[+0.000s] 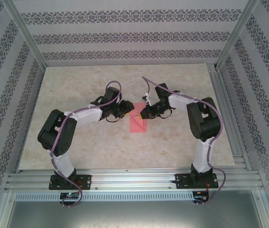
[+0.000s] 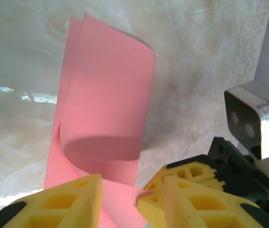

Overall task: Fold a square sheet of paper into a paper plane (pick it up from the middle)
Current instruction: Fold the triangle a second time at the center of the table.

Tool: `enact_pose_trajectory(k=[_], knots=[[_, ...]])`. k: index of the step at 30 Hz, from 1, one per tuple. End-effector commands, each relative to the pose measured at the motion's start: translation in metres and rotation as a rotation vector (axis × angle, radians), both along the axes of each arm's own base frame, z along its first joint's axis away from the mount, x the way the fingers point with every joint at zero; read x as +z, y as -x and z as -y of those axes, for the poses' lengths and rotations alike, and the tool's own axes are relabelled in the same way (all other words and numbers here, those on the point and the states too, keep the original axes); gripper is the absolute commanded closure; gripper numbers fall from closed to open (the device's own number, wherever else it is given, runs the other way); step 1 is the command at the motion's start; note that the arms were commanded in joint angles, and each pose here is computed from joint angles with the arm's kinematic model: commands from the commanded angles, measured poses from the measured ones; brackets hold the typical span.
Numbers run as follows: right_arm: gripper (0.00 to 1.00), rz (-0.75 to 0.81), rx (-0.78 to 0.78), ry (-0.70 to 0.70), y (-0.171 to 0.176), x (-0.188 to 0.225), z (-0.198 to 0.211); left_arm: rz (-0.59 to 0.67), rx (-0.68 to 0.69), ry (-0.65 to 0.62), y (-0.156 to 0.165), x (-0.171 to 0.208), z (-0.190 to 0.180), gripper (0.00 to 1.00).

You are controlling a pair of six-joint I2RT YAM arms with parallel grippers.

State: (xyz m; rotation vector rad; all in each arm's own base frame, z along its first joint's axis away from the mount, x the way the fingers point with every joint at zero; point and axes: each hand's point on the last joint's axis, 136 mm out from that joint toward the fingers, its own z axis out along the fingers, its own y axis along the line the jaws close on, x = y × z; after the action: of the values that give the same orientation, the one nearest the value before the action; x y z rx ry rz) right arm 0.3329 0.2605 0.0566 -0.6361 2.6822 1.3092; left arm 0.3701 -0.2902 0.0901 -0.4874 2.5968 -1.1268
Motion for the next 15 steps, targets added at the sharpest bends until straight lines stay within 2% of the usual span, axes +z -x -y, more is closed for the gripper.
enact_pose_trajectory(k=[1,15], knots=[[0.94,0.019,0.006,0.02,-0.011,-0.007,0.005,0.023,-0.051,0.004,0.002,0.006,0.011,0.61],[0.93,0.024,0.0,0.015,-0.015,-0.007,0.012,0.016,-0.108,0.005,0.007,0.0,0.027,0.63]])
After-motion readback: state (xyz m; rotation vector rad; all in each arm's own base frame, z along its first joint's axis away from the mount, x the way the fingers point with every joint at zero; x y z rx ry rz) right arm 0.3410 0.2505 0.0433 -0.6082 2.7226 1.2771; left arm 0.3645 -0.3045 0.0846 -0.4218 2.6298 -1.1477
